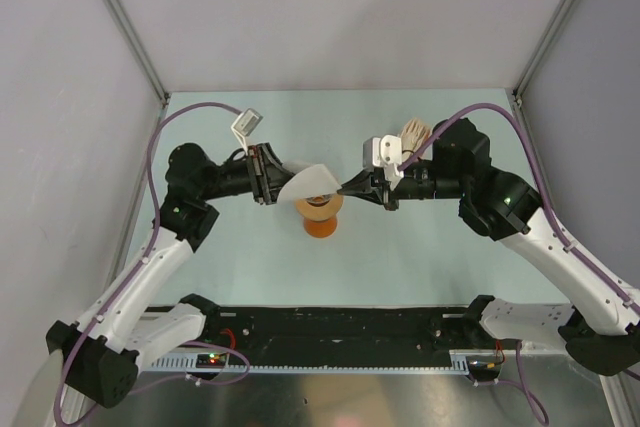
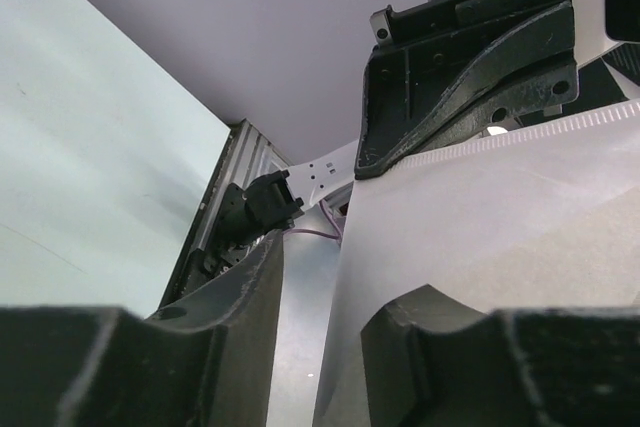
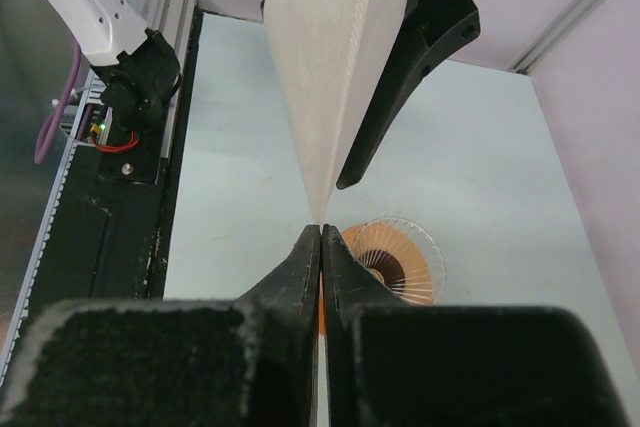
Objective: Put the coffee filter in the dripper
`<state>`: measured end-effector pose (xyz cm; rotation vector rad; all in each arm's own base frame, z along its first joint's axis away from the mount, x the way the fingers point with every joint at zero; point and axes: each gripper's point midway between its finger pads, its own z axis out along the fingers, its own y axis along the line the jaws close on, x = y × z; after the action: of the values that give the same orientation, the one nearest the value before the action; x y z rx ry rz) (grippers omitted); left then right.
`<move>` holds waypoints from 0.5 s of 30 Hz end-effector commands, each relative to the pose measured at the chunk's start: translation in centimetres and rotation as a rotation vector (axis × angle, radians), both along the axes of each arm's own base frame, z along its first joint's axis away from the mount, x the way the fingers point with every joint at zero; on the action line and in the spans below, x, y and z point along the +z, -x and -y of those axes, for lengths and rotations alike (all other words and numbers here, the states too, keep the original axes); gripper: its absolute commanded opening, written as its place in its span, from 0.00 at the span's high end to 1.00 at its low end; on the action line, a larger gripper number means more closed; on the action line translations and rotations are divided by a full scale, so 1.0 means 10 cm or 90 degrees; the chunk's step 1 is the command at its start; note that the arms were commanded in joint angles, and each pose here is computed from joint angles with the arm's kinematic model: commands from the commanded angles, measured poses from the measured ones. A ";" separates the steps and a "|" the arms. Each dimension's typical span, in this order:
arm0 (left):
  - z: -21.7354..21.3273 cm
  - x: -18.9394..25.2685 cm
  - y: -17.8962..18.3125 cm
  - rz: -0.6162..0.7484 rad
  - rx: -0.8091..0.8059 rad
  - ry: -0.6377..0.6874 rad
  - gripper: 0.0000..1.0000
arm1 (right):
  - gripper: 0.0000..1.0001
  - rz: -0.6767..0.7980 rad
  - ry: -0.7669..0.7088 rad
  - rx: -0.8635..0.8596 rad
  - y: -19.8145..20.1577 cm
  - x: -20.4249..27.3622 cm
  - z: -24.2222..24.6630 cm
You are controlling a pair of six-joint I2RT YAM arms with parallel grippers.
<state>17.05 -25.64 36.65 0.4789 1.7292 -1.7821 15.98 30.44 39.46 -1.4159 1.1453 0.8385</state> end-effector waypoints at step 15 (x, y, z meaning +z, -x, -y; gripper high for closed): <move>-0.02 0.22 -0.05 0.055 0.026 0.019 1.00 | 0.78 0.062 0.048 -0.021 -0.05 -0.14 0.04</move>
<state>17.15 -25.72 36.81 0.4690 1.7231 -1.7808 16.19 30.59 38.13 -1.4720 1.1353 0.7606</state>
